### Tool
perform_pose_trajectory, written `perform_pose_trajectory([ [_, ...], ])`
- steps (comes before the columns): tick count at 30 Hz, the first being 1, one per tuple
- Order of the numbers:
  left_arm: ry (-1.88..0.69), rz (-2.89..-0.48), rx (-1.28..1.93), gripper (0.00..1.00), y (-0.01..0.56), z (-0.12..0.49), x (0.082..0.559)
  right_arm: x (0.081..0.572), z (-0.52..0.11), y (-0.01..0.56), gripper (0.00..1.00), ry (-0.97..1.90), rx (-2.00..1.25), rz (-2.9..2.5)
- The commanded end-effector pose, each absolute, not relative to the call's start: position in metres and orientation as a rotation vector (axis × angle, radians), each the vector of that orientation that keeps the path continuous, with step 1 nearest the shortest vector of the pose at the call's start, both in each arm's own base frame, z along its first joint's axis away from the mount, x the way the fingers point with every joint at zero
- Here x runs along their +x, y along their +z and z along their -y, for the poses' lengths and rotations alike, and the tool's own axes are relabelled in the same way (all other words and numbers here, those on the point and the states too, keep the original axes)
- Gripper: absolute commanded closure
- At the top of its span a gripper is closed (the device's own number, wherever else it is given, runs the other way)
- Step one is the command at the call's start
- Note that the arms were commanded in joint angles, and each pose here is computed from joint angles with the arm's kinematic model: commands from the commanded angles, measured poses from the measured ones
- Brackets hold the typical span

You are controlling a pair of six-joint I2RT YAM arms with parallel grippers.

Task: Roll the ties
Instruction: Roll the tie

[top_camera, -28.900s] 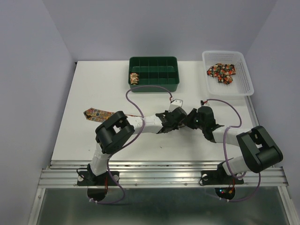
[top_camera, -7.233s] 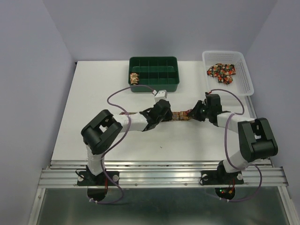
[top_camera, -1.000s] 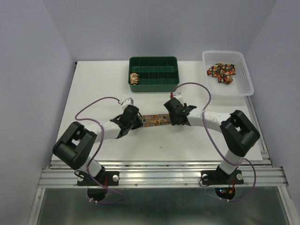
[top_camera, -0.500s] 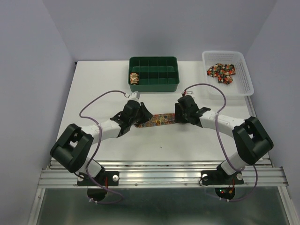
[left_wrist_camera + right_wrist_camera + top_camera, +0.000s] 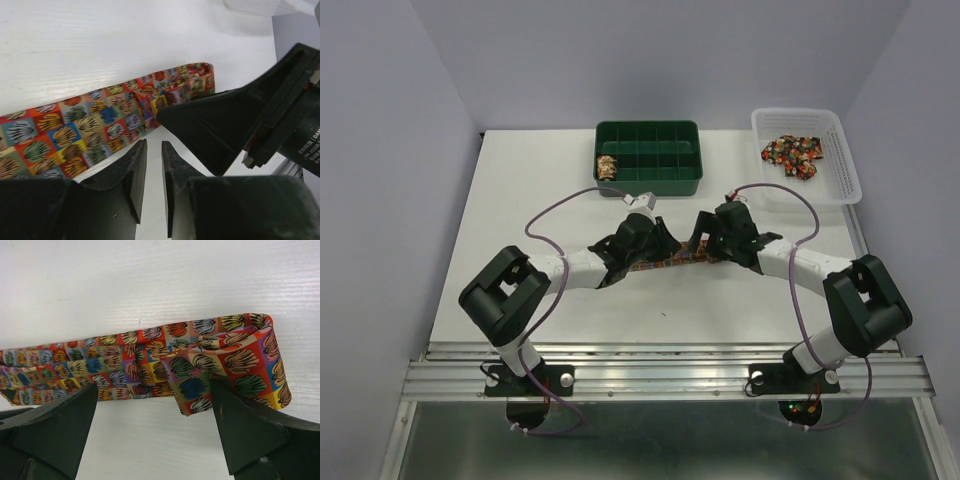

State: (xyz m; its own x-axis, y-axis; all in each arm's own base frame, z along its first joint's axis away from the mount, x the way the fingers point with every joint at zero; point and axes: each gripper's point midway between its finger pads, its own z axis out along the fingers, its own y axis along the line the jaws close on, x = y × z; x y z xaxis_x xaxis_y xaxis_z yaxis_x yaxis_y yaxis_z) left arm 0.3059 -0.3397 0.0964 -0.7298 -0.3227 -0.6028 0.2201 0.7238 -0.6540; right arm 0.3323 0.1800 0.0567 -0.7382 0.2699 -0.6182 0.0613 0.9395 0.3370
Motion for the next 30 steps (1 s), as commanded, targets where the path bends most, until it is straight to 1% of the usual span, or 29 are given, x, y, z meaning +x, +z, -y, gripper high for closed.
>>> perform_pose_trajectory([
  [1,-0.991,-2.084,-0.090,0.70,0.127,0.360,0.321,0.336,-0.182,0.062,0.00,0.484,0.415,-2.343],
  [4,-0.995,-2.094,-0.096,0.70,0.123,0.365,0.319,0.339,-0.181,0.062,0.00,0.524,0.552,-2.326],
  [14,-0.991,-2.094,-0.086,0.70,0.121,0.381,0.318,0.341,-0.169,0.075,0.00,0.603,0.848,-2.214],
  [20,-1.005,-2.117,-0.031,0.69,0.117,0.407,0.316,0.342,-0.163,0.090,0.00,0.640,0.883,-2.140],
  [30,-0.966,-2.162,0.045,0.68,0.097,0.435,0.318,0.349,-0.166,0.086,0.00,0.691,0.894,-2.145],
])
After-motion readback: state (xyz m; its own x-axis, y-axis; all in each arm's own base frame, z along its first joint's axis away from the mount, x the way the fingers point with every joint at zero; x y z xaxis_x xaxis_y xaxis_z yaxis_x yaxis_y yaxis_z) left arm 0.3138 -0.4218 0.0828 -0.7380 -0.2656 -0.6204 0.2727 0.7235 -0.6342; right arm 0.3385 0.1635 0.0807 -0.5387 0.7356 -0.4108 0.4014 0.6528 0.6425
